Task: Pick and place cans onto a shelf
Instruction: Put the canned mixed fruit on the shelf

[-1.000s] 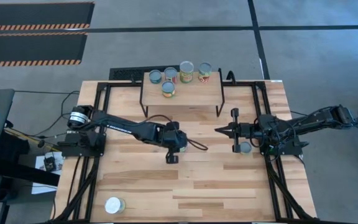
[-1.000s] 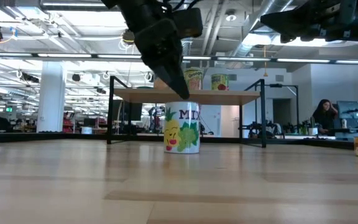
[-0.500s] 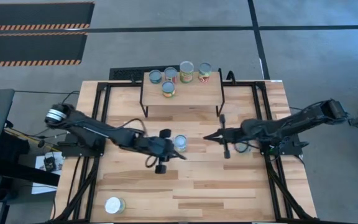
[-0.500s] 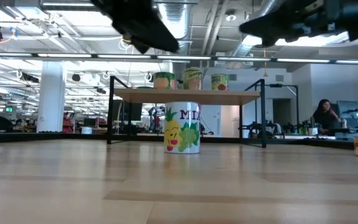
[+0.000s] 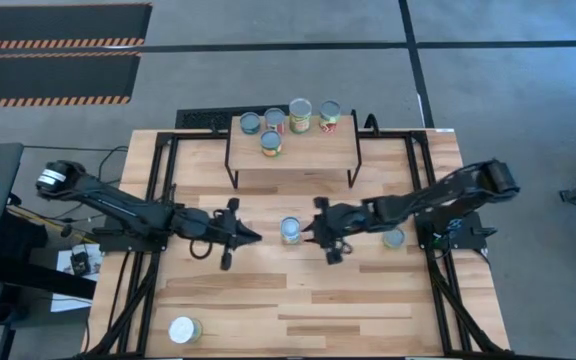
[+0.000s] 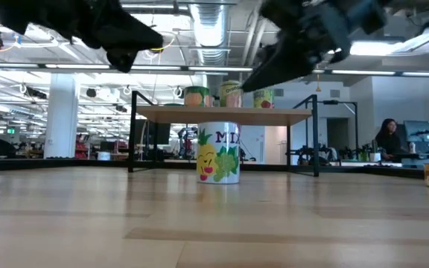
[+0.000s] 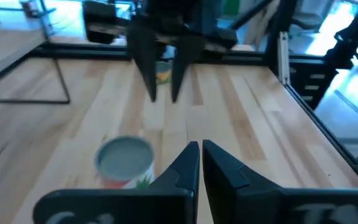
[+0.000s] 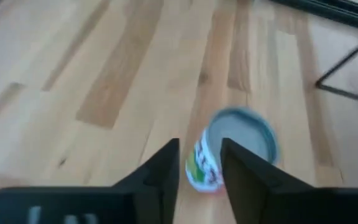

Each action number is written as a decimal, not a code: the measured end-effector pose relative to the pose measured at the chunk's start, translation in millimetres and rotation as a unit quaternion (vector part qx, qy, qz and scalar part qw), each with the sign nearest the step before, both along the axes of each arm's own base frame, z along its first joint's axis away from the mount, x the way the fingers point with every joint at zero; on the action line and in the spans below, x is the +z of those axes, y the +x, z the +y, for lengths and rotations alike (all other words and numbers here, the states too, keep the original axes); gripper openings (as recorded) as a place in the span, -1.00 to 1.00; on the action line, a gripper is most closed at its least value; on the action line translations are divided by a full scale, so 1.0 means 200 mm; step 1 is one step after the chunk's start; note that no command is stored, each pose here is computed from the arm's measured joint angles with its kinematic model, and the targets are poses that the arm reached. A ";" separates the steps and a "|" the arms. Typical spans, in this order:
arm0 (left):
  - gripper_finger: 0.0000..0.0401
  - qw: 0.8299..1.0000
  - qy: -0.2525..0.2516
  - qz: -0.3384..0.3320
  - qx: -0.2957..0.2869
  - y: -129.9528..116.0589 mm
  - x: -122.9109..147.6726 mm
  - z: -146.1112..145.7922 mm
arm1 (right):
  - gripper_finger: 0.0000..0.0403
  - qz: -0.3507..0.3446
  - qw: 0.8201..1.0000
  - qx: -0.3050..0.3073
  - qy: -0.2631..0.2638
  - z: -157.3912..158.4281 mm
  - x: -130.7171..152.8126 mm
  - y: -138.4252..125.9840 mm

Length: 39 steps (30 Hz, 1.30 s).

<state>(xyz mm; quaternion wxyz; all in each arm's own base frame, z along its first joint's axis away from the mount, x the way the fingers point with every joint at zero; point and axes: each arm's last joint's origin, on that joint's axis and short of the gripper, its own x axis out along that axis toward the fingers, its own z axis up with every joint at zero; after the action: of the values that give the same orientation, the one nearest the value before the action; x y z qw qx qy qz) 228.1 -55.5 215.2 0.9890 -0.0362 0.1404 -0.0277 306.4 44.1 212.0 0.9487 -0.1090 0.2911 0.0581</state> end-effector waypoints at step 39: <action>-0.96 0.998 0.028 -0.038 0.035 -0.11 -0.09 0.03 | -0.97 0.056 0.997 -0.034 -0.033 0.03 0.28 0.11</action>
<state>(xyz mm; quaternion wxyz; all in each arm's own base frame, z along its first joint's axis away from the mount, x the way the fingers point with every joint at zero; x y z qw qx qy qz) 206.3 -49.2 197.7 0.9946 -0.0127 0.1024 0.0095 328.9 49.9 268.7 0.9281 -0.1269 0.3492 0.0219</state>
